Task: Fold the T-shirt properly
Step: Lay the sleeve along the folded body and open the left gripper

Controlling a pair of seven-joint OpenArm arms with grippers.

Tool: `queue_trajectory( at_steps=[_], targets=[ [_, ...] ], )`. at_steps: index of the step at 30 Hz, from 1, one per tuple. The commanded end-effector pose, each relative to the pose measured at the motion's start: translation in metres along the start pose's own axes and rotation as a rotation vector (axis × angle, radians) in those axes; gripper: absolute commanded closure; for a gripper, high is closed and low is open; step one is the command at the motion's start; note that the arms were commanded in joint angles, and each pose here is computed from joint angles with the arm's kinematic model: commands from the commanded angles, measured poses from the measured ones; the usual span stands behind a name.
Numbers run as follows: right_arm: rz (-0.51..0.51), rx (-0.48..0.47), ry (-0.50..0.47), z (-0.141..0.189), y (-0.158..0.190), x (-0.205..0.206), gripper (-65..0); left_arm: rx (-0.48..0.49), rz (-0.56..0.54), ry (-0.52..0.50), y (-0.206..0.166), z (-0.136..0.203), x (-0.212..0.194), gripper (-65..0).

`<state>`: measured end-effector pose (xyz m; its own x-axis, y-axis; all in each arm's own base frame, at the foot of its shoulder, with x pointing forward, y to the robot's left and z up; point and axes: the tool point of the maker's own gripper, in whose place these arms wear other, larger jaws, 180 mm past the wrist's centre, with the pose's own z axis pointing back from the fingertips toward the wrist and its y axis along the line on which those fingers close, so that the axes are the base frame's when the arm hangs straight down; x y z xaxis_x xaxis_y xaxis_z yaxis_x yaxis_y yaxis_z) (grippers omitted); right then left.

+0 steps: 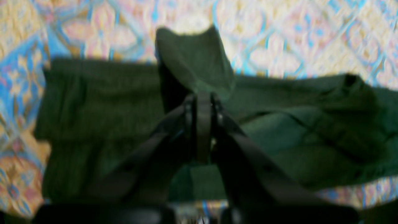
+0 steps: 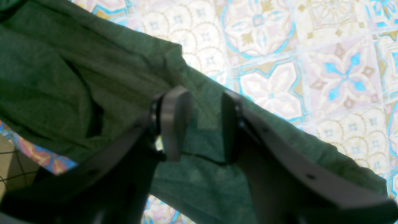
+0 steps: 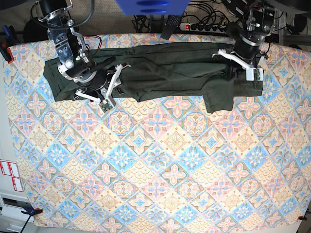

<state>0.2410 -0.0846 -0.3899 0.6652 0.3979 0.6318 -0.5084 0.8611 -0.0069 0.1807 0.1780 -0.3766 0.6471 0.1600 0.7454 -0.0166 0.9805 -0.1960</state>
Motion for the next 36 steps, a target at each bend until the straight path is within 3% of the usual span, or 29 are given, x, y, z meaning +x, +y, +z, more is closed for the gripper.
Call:
queue_trajectory(
  at_steps=[1,6,7,10,13,15,17,22,31,36],
  targets=[
    [0.008,-0.002,-0.039,0.003,-0.002,0.011,-19.6,-0.007,-0.012,-0.021,-0.002,0.004,0.004,0.0],
    [0.023,0.027,-0.033,0.001,0.01,0.01,-19.6,0.023,-0.051,0.023,0.006,0.001,-0.008,0.0],
    [0.027,0.034,-0.032,0.001,0.013,0.009,-19.6,0.027,-0.057,0.056,0.007,0.001,-0.014,-2.4],
    [0.031,0.042,-0.03,0.0,0.016,0.009,-19.6,0.02,-0.068,0.106,0.003,0.0,-0.012,-13.8],
    [0.031,0.042,-0.032,0.0,0.016,0.009,-19.6,0.022,-0.072,0.145,0.004,-0.004,-0.011,-29.3],
    [0.031,0.042,-0.032,0.0,0.016,0.009,-19.6,0.043,-0.069,0.126,0.012,-0.009,0.002,-37.9],
    [0.031,0.042,-0.032,0.0,0.016,0.009,-19.6,0.065,-0.068,0.089,0.02,-0.013,0.017,-41.4],
    [0.031,0.042,-0.032,0.0,0.016,0.009,-19.6,0.094,-0.058,0.04,0.034,-0.041,0.043,-41.5],
    [0.031,0.042,-0.032,0.0,0.016,0.009,-19.6,0.152,0.015,0.128,0.066,-0.085,0.041,-41.5],
    [0.031,0.042,-0.032,0.0,0.016,0.009,-19.6,0.135,0.015,0.162,0.06,-0.105,0.037,-41.5]
  ],
)
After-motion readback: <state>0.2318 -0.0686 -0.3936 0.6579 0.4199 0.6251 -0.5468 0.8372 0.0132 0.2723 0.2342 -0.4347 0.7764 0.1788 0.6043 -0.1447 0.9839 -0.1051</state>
